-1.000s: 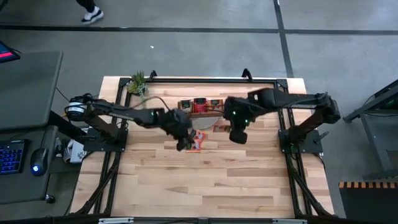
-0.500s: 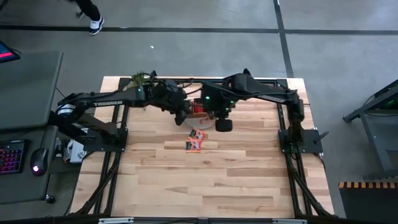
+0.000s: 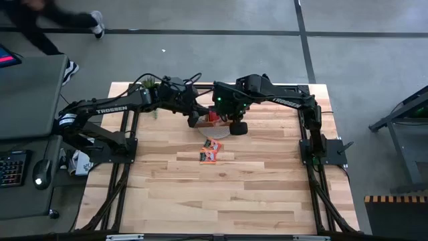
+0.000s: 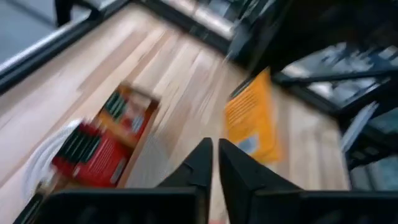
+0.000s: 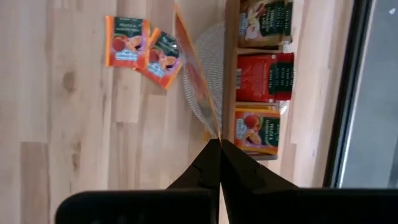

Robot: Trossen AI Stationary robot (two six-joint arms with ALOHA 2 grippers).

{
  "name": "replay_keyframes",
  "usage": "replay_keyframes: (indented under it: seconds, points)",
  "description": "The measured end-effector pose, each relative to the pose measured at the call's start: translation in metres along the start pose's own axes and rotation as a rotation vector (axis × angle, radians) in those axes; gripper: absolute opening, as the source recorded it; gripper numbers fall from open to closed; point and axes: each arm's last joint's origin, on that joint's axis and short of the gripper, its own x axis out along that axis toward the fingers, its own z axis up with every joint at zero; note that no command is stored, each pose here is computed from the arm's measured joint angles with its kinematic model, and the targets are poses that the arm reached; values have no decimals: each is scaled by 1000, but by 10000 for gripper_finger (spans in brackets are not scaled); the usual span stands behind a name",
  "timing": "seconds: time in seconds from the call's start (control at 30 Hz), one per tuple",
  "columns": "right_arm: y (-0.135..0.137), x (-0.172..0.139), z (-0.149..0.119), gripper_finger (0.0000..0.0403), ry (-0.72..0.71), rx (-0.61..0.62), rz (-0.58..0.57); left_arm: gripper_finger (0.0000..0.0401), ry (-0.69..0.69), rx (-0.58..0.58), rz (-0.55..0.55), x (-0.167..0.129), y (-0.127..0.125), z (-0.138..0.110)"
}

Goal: Pick & Place Tea
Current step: Put the orange tea bag in the right section of the wooden organizer

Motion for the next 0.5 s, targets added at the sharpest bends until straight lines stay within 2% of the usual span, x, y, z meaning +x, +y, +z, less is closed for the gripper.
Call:
replay_keyframes:
  seconds: [0.1,0.33,0.5]
  points:
    - [-1,3,1,0,11,-8,-22,69,-41,9,-28,0,-2,4]
    - [-1,4,3,0,-6,-12,-22,193,-23,40,-76,-2,-5,6]
    - [-2,4,6,0,-37,-10,-30,247,-28,91,-45,-3,-12,27]
